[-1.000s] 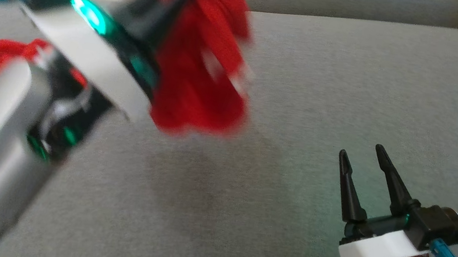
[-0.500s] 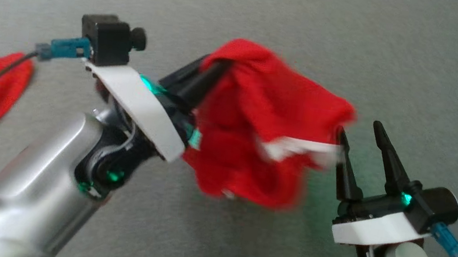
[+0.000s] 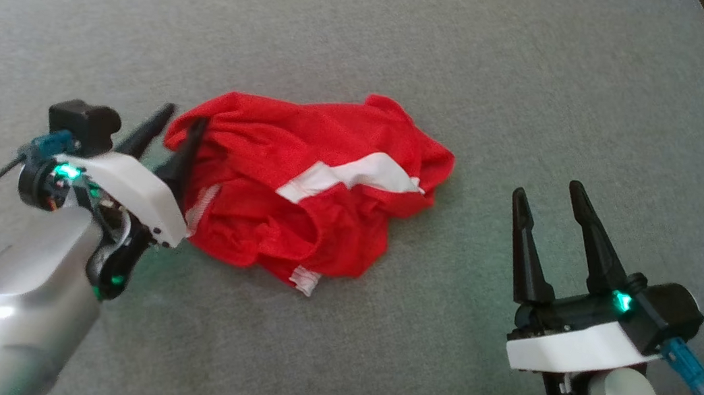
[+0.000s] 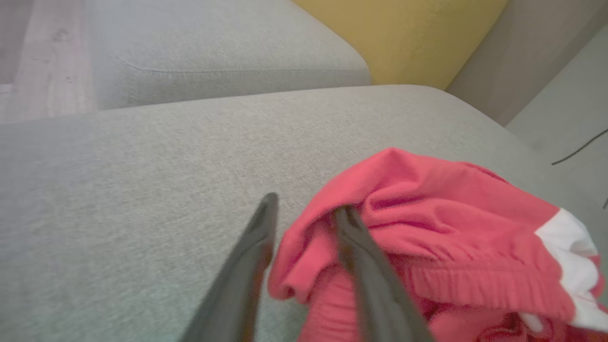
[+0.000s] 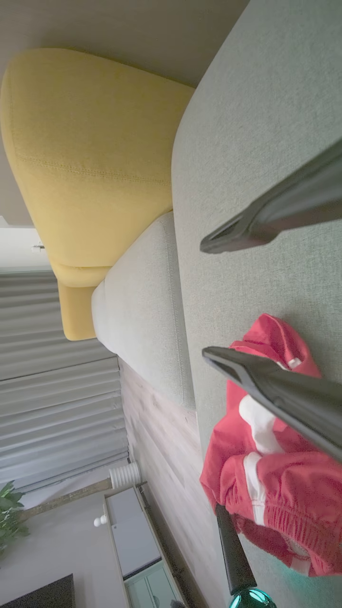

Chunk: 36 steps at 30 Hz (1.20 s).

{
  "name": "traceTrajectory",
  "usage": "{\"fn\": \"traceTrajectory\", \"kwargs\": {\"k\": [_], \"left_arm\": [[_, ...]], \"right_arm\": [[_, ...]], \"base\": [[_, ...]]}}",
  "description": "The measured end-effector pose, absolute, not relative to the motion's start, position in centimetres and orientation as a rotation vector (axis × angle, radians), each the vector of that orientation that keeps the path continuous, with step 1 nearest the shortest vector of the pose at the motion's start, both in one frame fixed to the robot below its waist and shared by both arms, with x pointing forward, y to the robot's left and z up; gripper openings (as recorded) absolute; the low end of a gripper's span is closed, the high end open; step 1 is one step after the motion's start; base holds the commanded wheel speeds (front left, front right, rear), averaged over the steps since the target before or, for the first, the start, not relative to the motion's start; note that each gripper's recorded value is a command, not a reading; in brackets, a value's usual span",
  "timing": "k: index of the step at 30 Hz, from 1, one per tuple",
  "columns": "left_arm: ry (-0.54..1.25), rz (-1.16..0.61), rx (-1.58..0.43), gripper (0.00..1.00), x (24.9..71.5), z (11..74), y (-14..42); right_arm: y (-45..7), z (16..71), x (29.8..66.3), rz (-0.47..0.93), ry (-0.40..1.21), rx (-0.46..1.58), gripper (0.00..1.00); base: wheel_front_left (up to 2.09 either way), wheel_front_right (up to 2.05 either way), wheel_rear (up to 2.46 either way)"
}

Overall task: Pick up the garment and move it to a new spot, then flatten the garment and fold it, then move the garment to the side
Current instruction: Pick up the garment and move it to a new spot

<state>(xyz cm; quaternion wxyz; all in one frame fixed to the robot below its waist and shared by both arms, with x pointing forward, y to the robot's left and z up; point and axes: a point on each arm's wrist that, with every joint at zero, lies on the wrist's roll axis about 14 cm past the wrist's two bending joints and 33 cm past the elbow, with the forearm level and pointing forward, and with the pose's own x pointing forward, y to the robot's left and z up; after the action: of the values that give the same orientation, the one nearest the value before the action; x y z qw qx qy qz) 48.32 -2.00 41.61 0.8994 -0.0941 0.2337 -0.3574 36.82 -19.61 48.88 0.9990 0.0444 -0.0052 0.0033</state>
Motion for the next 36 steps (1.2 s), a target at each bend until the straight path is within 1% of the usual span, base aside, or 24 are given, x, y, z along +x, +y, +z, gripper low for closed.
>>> {"fn": "traceTrajectory", "kwargs": {"k": [1, 5, 7, 9, 13, 16, 22, 27, 31, 36], "left_arm": [[0.471, -0.721, -0.198, 1.0, 48.5, 41.7, -1.7], [0.352, -0.697, -0.181, 1.0, 48.4, 43.4, -1.2], [0.279, -0.686, -0.138, 1.0, 48.3, 44.6, -0.9], [0.23, -0.647, -0.127, 1.0, 48.0, 45.7, -0.2], [0.178, -0.545, -0.178, 1.0, 45.5, 46.9, 1.7], [0.131, -0.46, -0.177, 1.0, 43.3, 47.5, 4.1], [0.119, -0.303, -0.13, 1.0, 38.2, 46.4, 9.0], [0.136, -0.168, -0.117, 1.0, 35.2, 45.3, 12.8], [0.143, -0.103, -0.112, 1.0, 33.4, 44.7, 14.8], [0.133, -0.047, -0.123, 1.0, 32.3, 44.7, 16.5]], "right_arm": [[-19.5, 49.0, 36.9, 0.01, -0.015, 0.09, 1.0], [-19.0, 49.8, 37.0, 0.03, -0.039, 0.074, 1.0], [-18.8, 50.2, 36.9, 0.037, -0.052, 0.065, 1.0], [-18.6, 50.4, 36.5, 0.044, -0.058, 0.06, 1.0], [-18.6, 50.1, 35.7, 0.043, -0.052, 0.055, 1.0], [-18.6, 50.2, 35.6, 0.05, -0.057, 0.038, 1.0], [-17.7, 50.5, 35.7, 0.088, -0.068, 0.007, 1.0], [-16.7, 49.8, 35.5, 0.12, -0.05, 0.004, 1.0], [-15.7, 48.9, 35.4, 0.145, -0.019, 0.012, 1.0], [-15.0, 47.2, 35.2, 0.159, 0.033, 0.027, 1.0]], "base": [[0.0, 0.0, 0.0], [0.0, 0.0, 0.0], [0.0, 0.0, 0.0], [0.0, 0.0, 0.0], [0.0, 0.0, 0.0], [0.0, 0.0, 0.0], [0.0, 0.0, 0.0], [0.0, 0.0, 0.0], [0.0, 0.0, 0.0], [0.0, 0.0, 0.0]]}}
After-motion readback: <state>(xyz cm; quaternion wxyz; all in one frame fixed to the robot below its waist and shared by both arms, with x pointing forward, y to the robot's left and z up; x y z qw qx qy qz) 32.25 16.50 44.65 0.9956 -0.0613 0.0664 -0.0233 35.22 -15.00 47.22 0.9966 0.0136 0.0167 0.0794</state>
